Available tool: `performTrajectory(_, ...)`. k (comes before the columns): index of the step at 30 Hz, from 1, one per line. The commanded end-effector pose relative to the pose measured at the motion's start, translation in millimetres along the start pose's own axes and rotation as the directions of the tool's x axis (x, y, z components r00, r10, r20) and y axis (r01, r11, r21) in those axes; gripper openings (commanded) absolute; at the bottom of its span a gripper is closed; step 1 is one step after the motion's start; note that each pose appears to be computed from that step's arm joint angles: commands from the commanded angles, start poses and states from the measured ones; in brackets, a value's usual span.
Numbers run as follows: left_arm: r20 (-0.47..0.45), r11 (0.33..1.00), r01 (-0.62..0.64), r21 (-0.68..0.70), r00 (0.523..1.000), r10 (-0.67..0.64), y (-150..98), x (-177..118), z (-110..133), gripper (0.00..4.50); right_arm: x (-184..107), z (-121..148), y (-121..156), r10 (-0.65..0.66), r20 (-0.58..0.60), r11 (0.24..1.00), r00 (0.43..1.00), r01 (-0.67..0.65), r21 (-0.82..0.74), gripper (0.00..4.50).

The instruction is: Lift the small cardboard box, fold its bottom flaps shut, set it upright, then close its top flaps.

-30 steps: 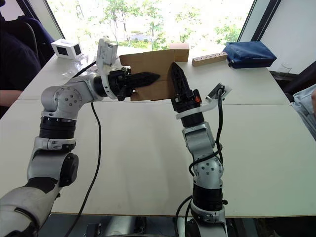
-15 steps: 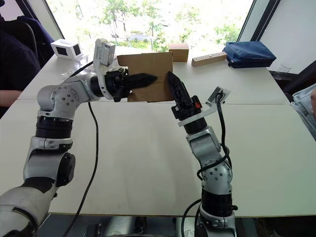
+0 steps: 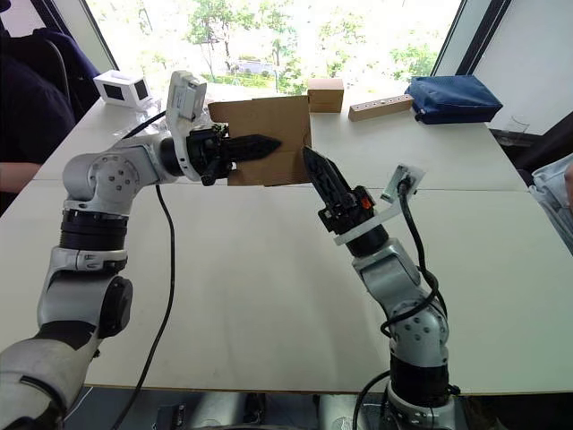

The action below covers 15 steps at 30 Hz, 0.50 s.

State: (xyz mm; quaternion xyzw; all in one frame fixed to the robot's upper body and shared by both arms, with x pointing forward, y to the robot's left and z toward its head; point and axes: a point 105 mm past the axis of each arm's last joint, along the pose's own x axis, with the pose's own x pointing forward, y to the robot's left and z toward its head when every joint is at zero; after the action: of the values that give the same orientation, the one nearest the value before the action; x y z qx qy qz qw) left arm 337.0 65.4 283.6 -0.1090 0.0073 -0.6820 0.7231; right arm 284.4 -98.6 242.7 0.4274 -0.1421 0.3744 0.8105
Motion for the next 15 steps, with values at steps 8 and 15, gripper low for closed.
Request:
performTrajectory(8,-0.008,0.998,0.04,0.049,0.999,-0.04,-8.4,2.7,11.1,0.0,1.6,25.6,-6.5,-0.008,0.138,1.0,0.99,0.009,-0.008,0.09)
performTrajectory(15,-0.029,0.997,0.061,0.052,0.998,-0.059,-13.8,3.8,8.1,0.0,15.5,8.2,-4.3,0.024,0.032,0.997,0.999,-0.022,-0.069,0.09)
